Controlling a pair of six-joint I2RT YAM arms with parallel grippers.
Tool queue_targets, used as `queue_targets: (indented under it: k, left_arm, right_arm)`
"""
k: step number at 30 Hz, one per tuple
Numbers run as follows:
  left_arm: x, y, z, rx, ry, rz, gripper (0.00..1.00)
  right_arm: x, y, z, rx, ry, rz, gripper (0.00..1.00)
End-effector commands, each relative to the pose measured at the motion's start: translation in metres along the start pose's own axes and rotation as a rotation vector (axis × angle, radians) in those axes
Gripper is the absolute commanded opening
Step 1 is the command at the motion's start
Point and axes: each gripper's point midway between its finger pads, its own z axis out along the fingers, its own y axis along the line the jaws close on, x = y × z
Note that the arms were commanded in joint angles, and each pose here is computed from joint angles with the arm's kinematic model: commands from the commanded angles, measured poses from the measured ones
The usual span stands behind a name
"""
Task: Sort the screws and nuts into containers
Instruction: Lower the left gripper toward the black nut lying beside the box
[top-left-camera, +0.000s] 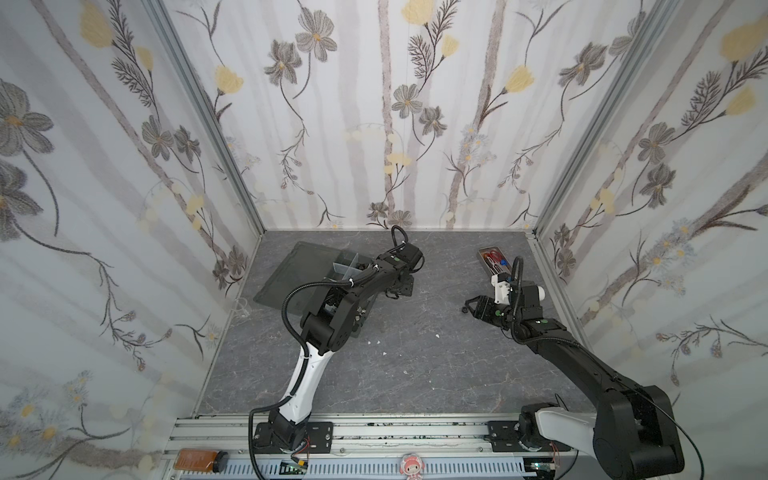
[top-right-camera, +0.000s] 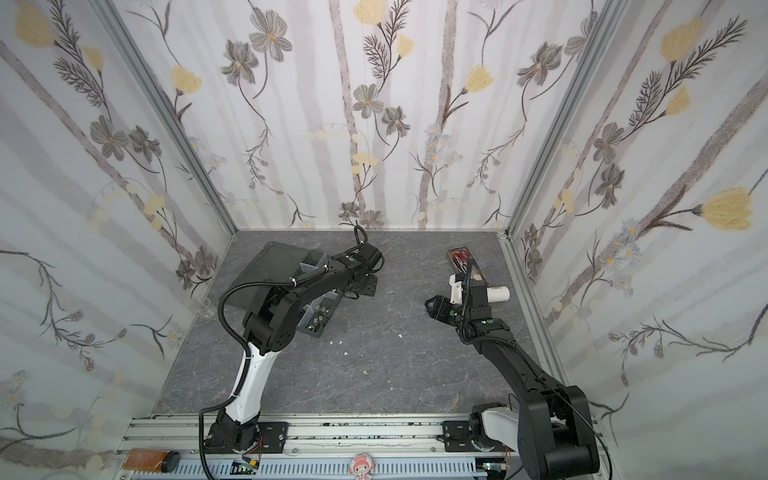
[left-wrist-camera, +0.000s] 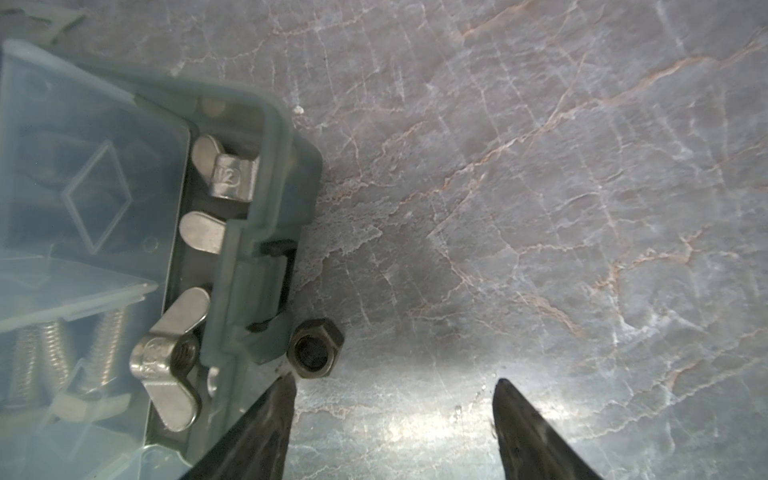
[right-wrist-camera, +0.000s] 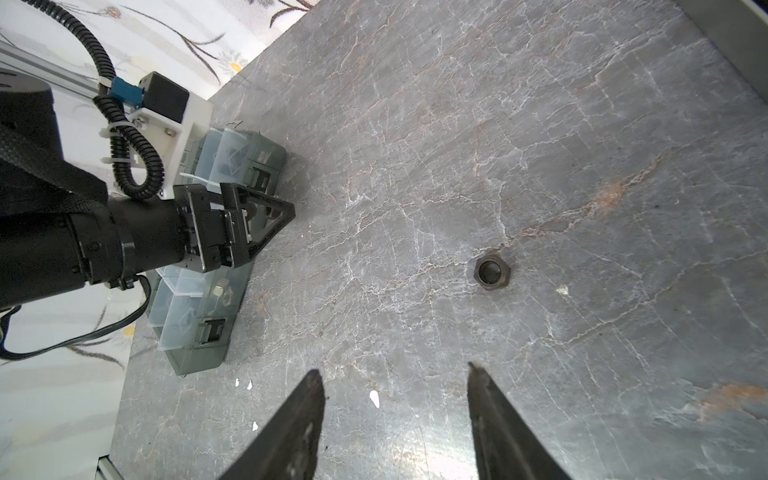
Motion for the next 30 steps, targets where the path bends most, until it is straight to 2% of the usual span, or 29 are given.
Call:
queue_targets:
  k: [1,24,30]
  left_arm:
    - [0.001,0.004,0.004,-0.019,0.006,-0.013,0.75]
    - [-0.004,0.003,0.012,-0.011,0.015,-0.017,0.75]
    - [-0.001,0.001,0.018,-0.003,0.032,-0.020,0.71]
  right_arm:
    - [-0.006,0.006,0.000,-0.025,-0.015,-0.024,0.57]
    - [-0.008,0.009,0.000,-0.038,-0.018,-0.024,0.57]
    - [-0.007,0.009,-0.001,-0.038,-0.018,-0.025,0.56]
